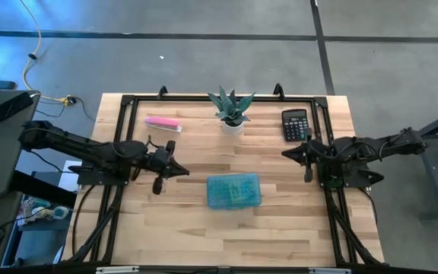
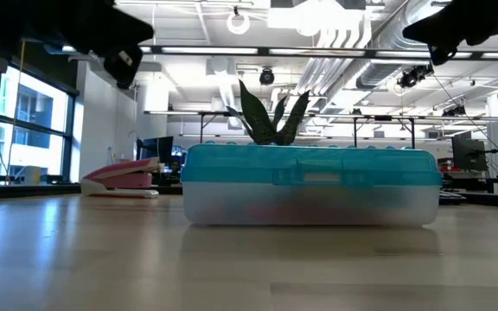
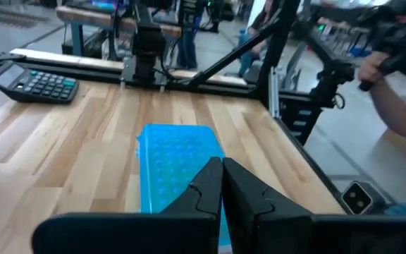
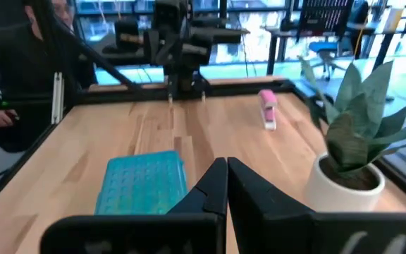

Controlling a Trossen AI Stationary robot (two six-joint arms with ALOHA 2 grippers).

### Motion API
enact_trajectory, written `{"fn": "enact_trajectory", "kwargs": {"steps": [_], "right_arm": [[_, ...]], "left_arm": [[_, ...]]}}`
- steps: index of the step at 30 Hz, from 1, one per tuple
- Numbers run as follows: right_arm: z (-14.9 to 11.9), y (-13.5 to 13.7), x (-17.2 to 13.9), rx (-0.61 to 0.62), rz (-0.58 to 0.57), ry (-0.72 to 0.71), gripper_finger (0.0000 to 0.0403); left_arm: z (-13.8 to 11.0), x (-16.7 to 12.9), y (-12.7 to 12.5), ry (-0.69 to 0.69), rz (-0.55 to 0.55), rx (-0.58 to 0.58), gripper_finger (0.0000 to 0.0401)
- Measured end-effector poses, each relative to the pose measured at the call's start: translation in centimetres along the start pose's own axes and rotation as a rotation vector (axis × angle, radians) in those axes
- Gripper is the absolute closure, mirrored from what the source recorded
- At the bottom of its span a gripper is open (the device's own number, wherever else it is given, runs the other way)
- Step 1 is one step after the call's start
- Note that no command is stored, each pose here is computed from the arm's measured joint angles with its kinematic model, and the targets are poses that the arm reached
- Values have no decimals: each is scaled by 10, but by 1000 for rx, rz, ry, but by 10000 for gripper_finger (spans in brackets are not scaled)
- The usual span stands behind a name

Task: Pack school essentials
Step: Return to Home Position

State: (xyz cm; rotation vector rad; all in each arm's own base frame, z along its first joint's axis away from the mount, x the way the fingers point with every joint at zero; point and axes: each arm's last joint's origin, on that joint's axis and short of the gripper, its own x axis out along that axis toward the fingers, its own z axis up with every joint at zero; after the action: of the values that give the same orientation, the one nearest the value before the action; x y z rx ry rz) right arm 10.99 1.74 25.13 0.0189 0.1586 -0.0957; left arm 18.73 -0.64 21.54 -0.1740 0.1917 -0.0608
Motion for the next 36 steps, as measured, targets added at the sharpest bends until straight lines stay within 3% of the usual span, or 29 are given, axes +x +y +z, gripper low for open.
{"fn": "enact_trajectory", "kwargs": {"steps": [7,15,24,36], "right_arm": [[-12,-4,-8,-2,2,-34,402],[-46,-5,-1,8,-64,-17,402],[-78,-7,4,16,-105,-18,402],[-83,-11,-1,-29,-191,-50,402]], "left_arm": [[-27,-23,3,-87,-19,-31,401],[-50,-39,6,-123,-33,-54,401],[-55,-53,6,-199,-77,-38,401],[-55,-68,5,-221,-80,-25,401]]}}
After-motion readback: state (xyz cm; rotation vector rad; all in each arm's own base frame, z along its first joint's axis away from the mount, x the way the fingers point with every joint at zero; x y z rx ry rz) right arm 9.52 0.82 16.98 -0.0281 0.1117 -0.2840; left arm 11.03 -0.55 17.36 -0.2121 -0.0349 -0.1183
